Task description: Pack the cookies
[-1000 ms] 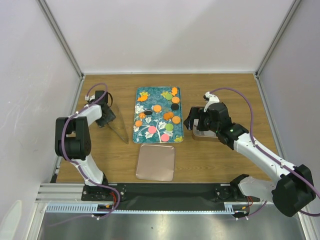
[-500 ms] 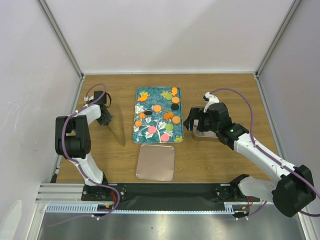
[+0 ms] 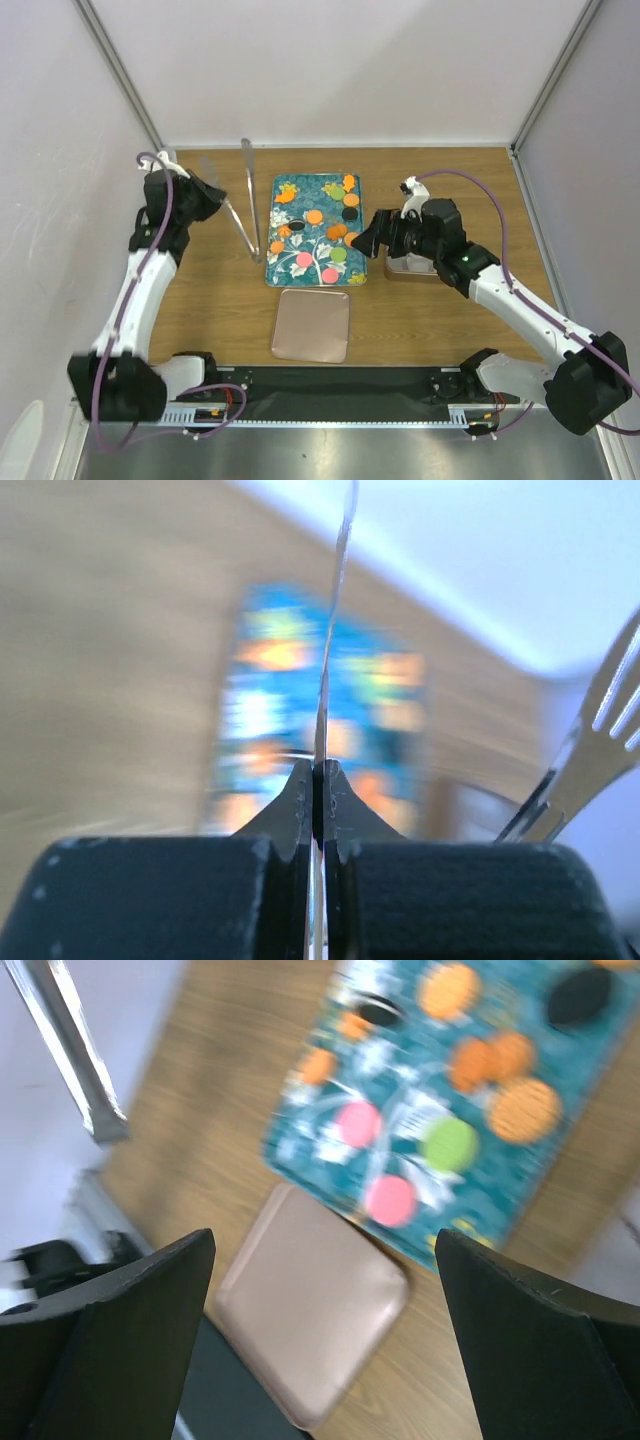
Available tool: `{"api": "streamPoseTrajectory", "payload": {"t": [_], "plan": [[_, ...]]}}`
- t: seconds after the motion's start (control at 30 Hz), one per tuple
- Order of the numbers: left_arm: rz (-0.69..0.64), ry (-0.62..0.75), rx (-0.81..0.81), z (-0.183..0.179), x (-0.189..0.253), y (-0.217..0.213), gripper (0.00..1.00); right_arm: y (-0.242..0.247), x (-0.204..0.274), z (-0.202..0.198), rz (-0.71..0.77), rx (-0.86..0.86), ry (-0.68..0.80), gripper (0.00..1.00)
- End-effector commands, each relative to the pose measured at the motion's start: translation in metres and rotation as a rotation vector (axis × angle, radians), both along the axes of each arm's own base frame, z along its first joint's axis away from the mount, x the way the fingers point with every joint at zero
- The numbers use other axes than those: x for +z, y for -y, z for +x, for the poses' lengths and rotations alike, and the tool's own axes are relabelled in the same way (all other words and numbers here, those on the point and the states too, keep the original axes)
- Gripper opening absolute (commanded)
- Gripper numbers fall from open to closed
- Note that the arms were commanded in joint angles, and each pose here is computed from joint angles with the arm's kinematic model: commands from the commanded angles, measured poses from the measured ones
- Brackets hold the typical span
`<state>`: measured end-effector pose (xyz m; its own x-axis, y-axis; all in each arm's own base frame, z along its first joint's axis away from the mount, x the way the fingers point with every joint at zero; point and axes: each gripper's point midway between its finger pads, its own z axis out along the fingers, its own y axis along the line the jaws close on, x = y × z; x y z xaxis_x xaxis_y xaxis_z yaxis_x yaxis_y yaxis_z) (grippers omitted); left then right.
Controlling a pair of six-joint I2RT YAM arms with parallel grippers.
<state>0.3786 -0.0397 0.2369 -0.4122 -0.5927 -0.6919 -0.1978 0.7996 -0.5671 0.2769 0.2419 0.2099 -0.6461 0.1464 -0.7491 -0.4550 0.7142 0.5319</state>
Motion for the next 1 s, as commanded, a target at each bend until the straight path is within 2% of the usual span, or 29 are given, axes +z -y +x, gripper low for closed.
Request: {"api": "streamPoseTrajectory", "payload": {"t": [0.0,0.03,0.07,0.13,0.17,0.37,0.63,0.97], "plan": [[-0.241,0.224,-0.260,-0.029,0.064,0.075,0.01,-0.033,0.080,-0.013,0.228,0.176,0.151,1.00],[-0.286,0.265,-0.317,-0.045,0.076,0.087,0.00,-0.040,0.096,-0.017,0.274,0.212,0.197,0.99],[-0.319,0.367,-0.379,-0.052,0.101,0.103,0.00,-0.045,0.106,-0.027,0.322,0.257,0.192,1.00],[-0.416,0.418,-0.438,-0.069,0.119,0.120,0.00,-0.055,0.132,-0.040,0.391,0.313,0.261,1.00],[-0.444,0.485,-0.496,-0.079,0.137,0.133,0.00,-0.057,0.139,-0.045,0.412,0.325,0.273,1.00],[-0.623,0.582,-0.622,-0.106,0.172,0.169,0.00,-0.075,0.177,-0.073,0.489,0.395,0.389,1.00],[-0.824,0.691,-0.714,-0.121,0.198,0.181,0.00,-0.096,0.197,-0.088,0.542,0.435,0.449,1.00],[-0.902,0.805,-0.779,-0.131,0.220,0.185,0.00,-0.123,0.214,-0.095,0.611,0.483,0.410,1.00]]}}
